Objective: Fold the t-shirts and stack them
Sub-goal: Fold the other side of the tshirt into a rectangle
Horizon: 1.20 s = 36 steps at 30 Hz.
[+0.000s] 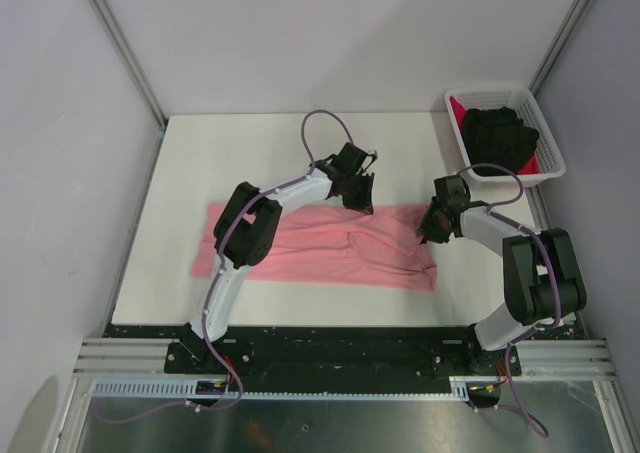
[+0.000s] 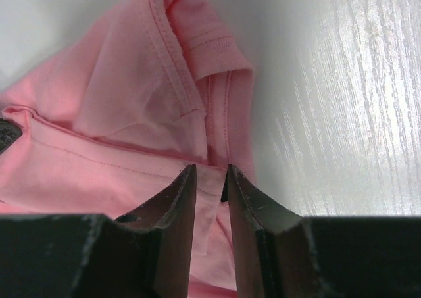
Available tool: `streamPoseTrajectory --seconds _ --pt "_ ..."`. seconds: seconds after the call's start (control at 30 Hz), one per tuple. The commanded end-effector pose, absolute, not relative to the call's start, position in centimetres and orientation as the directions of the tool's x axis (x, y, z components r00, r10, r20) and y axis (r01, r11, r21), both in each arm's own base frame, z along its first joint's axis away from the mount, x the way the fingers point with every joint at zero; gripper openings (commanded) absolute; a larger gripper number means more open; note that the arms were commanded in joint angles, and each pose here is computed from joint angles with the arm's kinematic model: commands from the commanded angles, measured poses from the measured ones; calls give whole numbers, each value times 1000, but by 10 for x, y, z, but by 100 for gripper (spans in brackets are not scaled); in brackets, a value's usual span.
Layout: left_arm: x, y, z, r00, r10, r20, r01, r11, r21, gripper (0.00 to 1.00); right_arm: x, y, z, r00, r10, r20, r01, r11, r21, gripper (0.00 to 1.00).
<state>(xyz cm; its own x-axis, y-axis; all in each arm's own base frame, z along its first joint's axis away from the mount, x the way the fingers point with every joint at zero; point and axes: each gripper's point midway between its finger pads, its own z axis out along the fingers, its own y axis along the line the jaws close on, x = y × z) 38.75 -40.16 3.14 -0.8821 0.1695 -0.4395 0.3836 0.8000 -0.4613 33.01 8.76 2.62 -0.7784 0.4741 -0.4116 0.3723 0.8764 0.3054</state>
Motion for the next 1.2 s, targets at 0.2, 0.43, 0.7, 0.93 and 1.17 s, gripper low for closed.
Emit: streamPoseTrajectory --seconds 0.2,0.43,0.7,0.93,1.17 --pt "382 -406 81 -839 175 -516 449 758 -473 0 335 93 36 -762 492 -422 364 863 350 20" --pt "375 -402 85 -839 177 -514 450 758 -472 0 331 93 43 -763 483 -430 356 869 343 6" --pt "363 -393 95 -835 177 -522 450 765 -461 0 325 95 66 -751 475 -459 329 872 363 4" --pt "351 -382 108 -832 160 -532 439 777 -451 0 312 104 87 -751 453 -480 288 879 379 2" --pt "335 -364 110 -837 156 -524 422 794 -438 0 296 121 108 -757 427 -495 232 883 407 2"
